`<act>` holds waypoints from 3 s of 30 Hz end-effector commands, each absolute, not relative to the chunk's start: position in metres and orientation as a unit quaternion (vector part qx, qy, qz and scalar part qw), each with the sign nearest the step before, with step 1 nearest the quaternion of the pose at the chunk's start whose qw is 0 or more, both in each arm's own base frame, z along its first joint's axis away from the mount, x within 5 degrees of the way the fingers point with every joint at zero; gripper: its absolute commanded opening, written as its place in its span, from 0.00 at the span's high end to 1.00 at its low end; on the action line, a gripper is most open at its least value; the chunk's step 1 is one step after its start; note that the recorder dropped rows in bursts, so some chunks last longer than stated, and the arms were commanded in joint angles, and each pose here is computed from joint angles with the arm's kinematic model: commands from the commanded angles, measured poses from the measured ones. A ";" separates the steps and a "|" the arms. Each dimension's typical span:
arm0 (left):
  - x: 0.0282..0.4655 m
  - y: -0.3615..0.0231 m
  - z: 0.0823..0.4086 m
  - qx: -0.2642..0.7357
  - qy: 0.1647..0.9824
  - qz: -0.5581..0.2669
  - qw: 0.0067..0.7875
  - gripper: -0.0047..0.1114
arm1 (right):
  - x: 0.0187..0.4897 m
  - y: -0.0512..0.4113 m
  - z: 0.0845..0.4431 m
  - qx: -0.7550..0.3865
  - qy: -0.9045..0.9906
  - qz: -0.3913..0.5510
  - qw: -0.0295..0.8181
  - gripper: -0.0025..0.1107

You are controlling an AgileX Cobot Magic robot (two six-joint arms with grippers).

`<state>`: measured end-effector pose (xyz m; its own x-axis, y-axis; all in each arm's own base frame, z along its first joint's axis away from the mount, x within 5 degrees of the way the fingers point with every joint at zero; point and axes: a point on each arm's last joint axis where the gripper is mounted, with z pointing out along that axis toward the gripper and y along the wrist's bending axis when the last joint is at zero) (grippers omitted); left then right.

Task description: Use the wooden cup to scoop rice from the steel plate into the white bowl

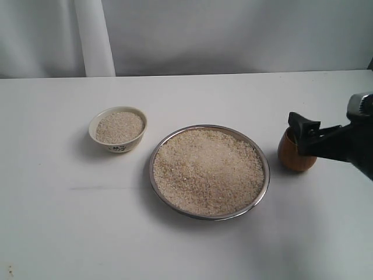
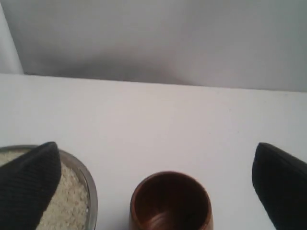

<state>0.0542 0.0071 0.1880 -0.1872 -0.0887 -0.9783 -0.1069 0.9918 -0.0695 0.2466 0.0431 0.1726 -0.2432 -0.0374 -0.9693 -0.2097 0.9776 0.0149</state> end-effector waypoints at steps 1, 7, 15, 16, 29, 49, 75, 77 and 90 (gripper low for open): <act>0.054 0.007 0.188 -0.063 0.769 0.003 0.636 0.96 | 0.249 0.047 0.153 -0.116 0.797 0.066 0.590 0.05; 0.054 0.007 0.188 -0.063 0.769 0.003 0.636 0.96 | 0.254 0.048 0.128 -0.117 0.807 0.064 0.575 0.05; 0.054 0.007 0.188 -0.063 0.769 0.003 0.636 0.96 | 0.257 0.049 0.101 -0.114 0.807 0.073 0.574 0.05; 0.054 0.007 0.188 -0.063 0.769 0.003 0.636 0.96 | 0.257 0.049 0.100 -0.114 0.808 0.073 0.574 0.05; 0.054 0.007 0.188 -0.063 0.769 0.003 0.636 0.96 | 0.260 0.034 0.085 -0.102 0.808 0.067 0.577 0.05; 0.054 0.007 0.188 -0.063 0.769 0.003 0.636 0.96 | 0.299 0.040 0.060 -0.145 0.814 0.054 0.560 0.05; 0.054 0.007 0.188 -0.064 0.769 0.002 0.636 0.96 | 0.315 0.040 0.062 -0.146 0.808 0.045 0.569 0.05; 0.054 0.007 0.188 -0.064 0.769 0.002 0.636 0.96 | 0.317 0.040 0.059 -0.146 0.808 0.046 0.570 0.05; 0.054 0.007 0.188 -0.063 0.769 0.003 0.636 0.96 | 0.318 0.041 0.052 -0.149 0.806 0.050 0.570 0.08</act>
<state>0.0542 0.0071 0.1880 -0.1873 -0.0884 -0.9783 -0.1068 0.9919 -0.0692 0.3172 0.0410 0.0507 -0.3250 -0.1781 -0.9288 -0.2881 0.9541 -0.0821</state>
